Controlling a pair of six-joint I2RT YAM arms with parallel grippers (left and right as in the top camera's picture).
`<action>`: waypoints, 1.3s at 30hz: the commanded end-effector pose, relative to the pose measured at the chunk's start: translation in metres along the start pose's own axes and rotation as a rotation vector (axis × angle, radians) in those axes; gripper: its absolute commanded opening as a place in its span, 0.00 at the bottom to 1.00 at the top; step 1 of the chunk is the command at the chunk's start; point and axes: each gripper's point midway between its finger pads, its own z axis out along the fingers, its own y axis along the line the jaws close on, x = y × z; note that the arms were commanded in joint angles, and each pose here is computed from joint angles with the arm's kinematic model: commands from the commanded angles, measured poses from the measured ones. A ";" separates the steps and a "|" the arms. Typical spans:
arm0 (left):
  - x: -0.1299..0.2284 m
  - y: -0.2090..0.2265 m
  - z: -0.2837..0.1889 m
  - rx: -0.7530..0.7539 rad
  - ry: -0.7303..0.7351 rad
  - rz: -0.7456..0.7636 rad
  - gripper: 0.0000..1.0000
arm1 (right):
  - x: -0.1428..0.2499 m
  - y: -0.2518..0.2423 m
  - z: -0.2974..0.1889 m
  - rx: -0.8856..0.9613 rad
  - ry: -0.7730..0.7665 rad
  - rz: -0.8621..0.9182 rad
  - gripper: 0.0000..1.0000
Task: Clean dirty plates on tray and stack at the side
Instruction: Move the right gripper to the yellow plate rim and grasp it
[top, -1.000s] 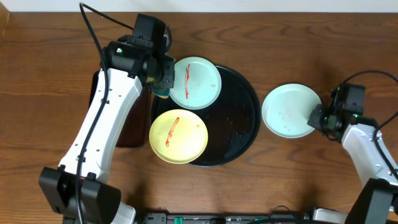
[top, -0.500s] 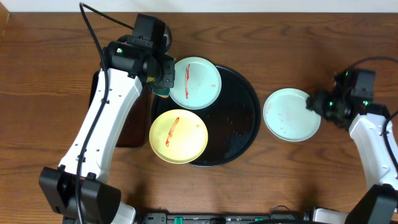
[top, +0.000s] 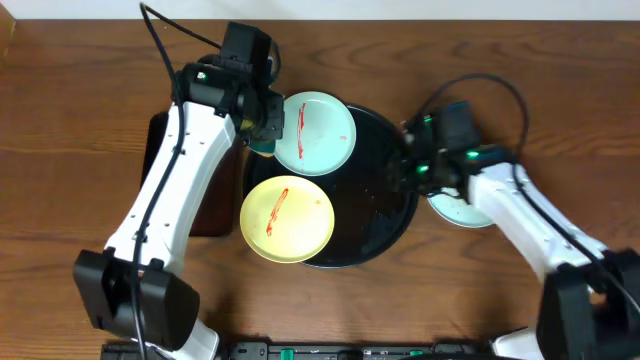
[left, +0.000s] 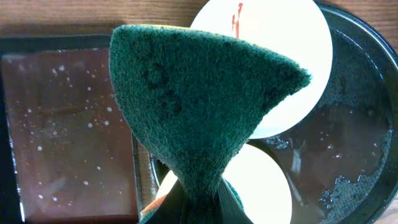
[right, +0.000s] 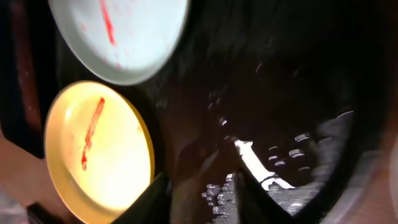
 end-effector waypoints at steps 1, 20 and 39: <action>-0.001 0.004 0.003 -0.014 -0.003 -0.031 0.08 | 0.024 0.008 0.035 0.020 0.094 0.077 0.25; -0.002 0.003 0.003 -0.013 -0.006 -0.031 0.07 | 0.094 0.040 0.102 0.024 0.289 -0.029 0.34; -0.002 0.003 0.003 -0.013 -0.006 -0.031 0.08 | 0.113 0.058 0.110 0.047 0.292 -0.037 0.01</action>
